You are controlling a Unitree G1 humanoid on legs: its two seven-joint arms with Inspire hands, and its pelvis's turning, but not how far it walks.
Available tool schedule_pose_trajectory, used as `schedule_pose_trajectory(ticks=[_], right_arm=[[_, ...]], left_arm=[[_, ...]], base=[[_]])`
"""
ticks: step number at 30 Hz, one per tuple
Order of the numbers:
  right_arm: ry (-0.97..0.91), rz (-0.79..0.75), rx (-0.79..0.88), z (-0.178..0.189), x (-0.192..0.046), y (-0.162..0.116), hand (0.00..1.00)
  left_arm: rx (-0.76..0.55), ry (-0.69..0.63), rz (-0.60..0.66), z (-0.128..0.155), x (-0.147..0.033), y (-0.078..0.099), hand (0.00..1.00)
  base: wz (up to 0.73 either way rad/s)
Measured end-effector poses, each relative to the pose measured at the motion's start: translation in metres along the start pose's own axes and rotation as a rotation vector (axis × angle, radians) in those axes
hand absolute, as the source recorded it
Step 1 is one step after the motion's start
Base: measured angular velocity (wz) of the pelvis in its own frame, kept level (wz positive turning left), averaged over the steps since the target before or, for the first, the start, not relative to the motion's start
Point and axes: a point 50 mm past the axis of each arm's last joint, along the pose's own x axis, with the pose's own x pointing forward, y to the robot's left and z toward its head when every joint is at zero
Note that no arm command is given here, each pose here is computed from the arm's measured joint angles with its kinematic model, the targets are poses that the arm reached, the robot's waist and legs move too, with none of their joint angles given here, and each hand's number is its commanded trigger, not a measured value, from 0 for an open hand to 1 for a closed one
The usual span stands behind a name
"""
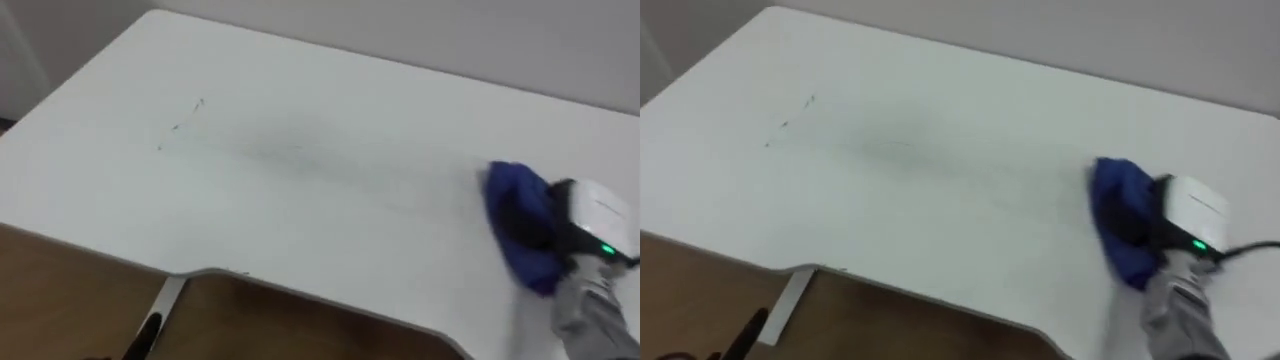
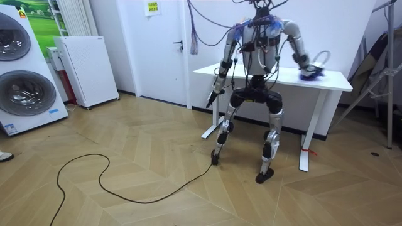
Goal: Wipe table
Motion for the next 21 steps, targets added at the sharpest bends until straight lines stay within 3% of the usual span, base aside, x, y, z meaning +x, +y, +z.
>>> schedule_pose_trajectory(ticks=[4, 7, 10, 11, 13, 15, 18, 21], right_arm=[[0.072, -0.008, 0.005, -0.013, -0.001, -0.002, 1.00], [0.030, -0.020, 0.044, 0.011, 0.004, -0.003, 1.00], [-0.036, -0.008, 0.072, 0.047, 0.011, -0.007, 1.00], [-0.124, 0.003, 0.068, 0.075, 0.016, -0.010, 1.00], [-0.292, 0.032, 0.068, 0.126, 0.005, -0.005, 1.00], [-0.526, 0.087, 0.069, 0.192, -0.025, 0.007, 1.00], [-0.645, 0.120, 0.065, 0.215, -0.040, 0.012, 1.00], [-0.644, 0.122, 0.079, 0.213, -0.037, 0.009, 1.00]], left_arm=[[0.017, -0.003, -0.003, -0.008, -0.002, -0.002, 0.00], [0.045, 0.051, -0.021, -0.030, -0.006, -0.008, 0.00], [0.051, 0.106, -0.064, -0.050, -0.013, -0.021, 0.00], [0.047, 0.134, -0.101, -0.058, -0.016, -0.030, 0.00], [0.046, 0.150, -0.116, -0.064, -0.018, -0.033, 0.00], [0.050, 0.132, -0.104, -0.057, -0.015, -0.027, 0.00], [0.066, 0.037, -0.115, -0.023, -0.010, -0.027, 0.00], [0.054, -0.002, -0.110, -0.014, -0.011, -0.028, 0.00]], base=[[-0.18], [-0.60], [-1.07], [-1.59], [-1.42], [-0.65], [0.60], [0.39]])
